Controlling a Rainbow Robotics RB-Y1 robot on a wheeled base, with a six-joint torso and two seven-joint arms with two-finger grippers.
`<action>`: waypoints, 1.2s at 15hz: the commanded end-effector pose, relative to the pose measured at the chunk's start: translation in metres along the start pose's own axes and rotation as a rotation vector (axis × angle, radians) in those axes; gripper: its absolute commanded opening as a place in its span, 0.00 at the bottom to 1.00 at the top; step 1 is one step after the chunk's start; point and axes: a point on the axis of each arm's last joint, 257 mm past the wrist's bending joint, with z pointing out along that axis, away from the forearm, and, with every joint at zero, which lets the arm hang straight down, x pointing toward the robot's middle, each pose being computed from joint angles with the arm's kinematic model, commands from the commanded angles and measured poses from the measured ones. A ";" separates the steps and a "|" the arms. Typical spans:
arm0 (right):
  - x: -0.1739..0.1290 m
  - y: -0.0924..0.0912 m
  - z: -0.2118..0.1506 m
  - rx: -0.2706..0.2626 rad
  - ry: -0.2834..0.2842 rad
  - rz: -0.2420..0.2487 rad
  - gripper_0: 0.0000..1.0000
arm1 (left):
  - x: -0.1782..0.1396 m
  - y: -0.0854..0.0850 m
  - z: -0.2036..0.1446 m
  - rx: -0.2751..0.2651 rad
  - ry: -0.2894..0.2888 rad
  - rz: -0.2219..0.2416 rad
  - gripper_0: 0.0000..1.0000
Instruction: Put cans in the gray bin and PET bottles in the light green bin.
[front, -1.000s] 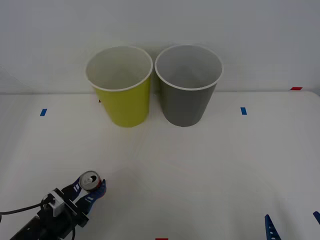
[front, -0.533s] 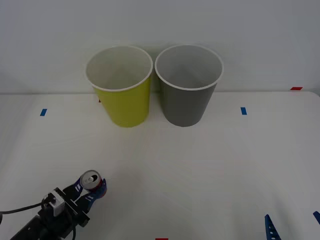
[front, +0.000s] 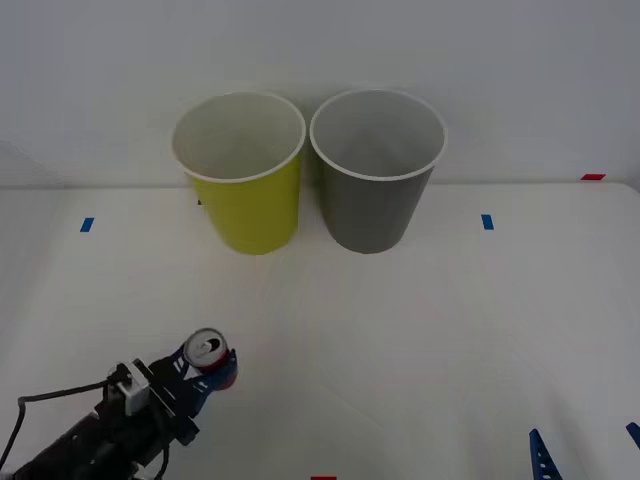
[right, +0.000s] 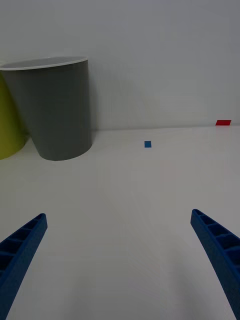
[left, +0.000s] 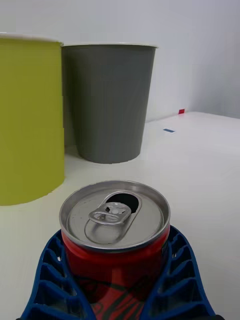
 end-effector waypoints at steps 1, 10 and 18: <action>0.000 0.000 0.000 0.000 0.000 0.000 1.00 | -0.023 0.002 0.017 0.030 0.029 0.042 0.08; 0.000 0.000 0.000 0.000 0.000 0.000 1.00 | -0.130 -0.018 0.060 0.108 0.027 0.144 0.04; 0.000 0.000 0.000 0.000 0.000 0.000 1.00 | -0.207 -0.031 0.053 0.054 0.156 0.164 0.04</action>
